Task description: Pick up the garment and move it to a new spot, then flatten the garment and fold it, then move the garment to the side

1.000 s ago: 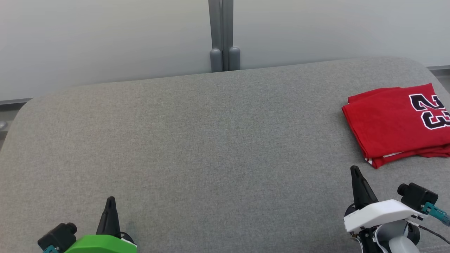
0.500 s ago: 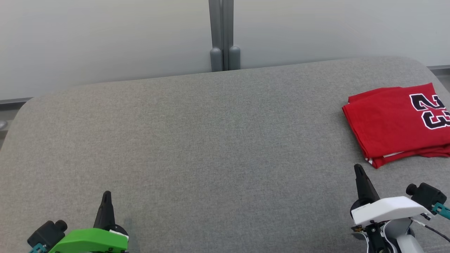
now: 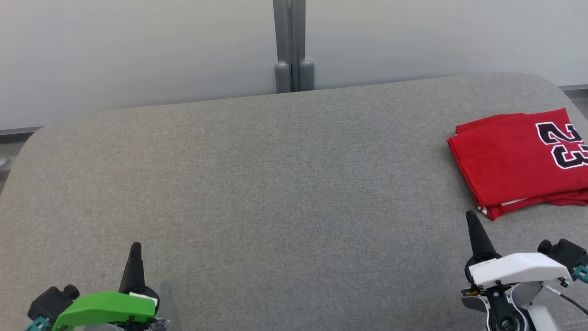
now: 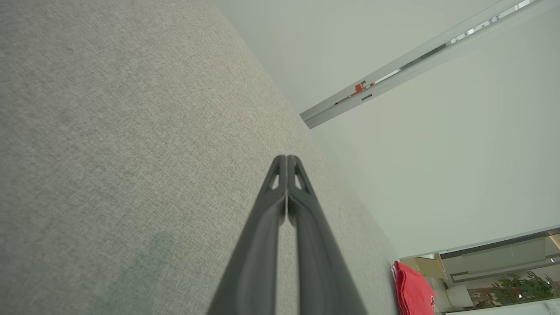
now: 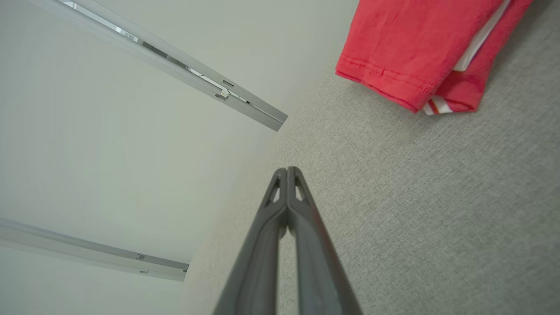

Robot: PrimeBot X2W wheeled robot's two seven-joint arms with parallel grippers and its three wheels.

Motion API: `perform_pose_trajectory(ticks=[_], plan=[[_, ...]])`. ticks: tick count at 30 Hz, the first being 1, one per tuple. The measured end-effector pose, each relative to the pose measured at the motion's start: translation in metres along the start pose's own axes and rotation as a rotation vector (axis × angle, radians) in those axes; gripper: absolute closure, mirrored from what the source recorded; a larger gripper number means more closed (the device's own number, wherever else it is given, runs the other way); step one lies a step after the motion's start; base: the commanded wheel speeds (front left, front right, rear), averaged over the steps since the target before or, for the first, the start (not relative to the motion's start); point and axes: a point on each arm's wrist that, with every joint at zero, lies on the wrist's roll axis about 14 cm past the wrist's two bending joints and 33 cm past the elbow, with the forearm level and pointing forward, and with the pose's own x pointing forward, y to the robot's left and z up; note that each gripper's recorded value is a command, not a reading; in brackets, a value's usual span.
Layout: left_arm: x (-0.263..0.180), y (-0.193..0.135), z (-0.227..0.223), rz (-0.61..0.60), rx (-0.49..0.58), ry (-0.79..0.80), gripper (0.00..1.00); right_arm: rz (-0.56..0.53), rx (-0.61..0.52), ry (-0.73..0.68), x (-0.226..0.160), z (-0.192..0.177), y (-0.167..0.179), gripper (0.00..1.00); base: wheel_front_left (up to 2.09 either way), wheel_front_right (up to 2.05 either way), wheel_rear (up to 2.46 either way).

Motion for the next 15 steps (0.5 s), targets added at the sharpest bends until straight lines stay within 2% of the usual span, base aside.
perform_pose_trajectory(ticks=[15], plan=[[0.0049, -0.0062, 0.0071, -0.021, -0.146, -0.005, 1.00, 0.002, 0.160, -0.001, 0.0025, 0.0040, 0.0010, 1.00, 0.00, 0.00, 0.00]])
